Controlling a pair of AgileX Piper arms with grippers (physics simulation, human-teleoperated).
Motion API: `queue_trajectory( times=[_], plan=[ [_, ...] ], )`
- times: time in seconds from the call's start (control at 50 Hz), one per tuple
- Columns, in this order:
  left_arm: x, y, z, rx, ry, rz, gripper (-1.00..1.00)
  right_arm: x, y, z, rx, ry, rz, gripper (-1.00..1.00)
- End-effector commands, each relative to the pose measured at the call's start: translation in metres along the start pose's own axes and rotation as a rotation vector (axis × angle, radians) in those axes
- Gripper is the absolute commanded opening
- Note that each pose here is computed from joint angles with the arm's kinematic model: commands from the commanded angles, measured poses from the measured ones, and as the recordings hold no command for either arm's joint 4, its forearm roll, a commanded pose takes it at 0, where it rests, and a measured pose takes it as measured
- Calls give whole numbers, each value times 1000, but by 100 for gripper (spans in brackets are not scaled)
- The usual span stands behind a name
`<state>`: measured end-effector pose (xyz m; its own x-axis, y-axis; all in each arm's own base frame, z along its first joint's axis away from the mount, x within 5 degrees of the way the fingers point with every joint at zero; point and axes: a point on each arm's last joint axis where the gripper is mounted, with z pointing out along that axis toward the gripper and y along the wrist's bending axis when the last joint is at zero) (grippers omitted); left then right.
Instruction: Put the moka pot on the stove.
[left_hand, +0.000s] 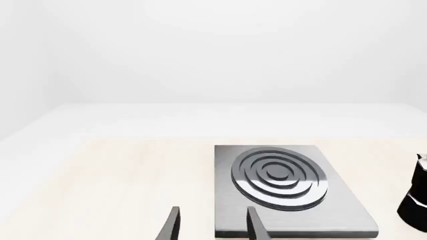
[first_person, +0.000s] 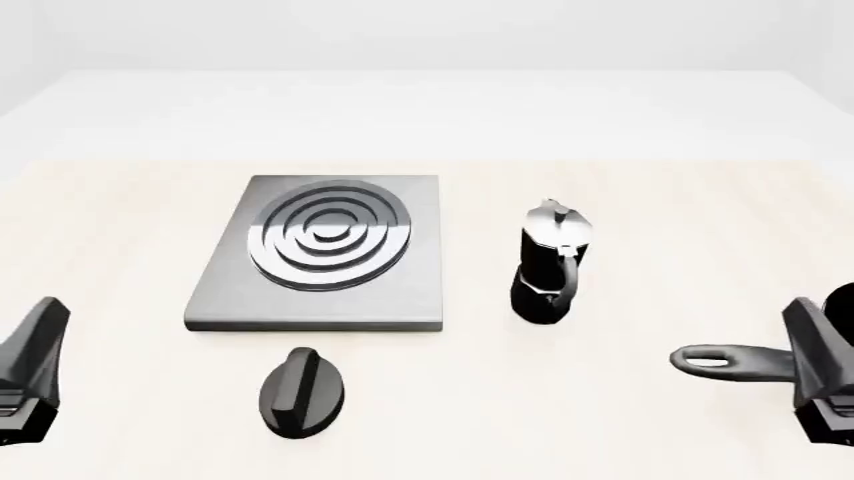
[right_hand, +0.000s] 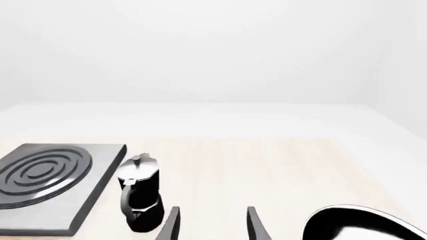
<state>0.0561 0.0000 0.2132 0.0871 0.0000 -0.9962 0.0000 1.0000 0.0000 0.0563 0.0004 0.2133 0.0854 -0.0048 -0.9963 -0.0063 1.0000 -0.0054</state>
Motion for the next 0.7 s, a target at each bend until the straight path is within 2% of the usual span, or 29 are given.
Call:
queue_trajectory(
  times=[0.02, 0.36, 0.7],
  plan=[
    [0, 0, 0, 0, 0, 0, 100, -1, 1, 1, -20, 4, -12, 100],
    [0, 0, 0, 0, 0, 0, 100, -4, 5, 9, -71, 13, -30, 100],
    [0, 0, 0, 0, 0, 0, 100, -11, 8, 11, -128, 6, -9, 100]
  ],
)
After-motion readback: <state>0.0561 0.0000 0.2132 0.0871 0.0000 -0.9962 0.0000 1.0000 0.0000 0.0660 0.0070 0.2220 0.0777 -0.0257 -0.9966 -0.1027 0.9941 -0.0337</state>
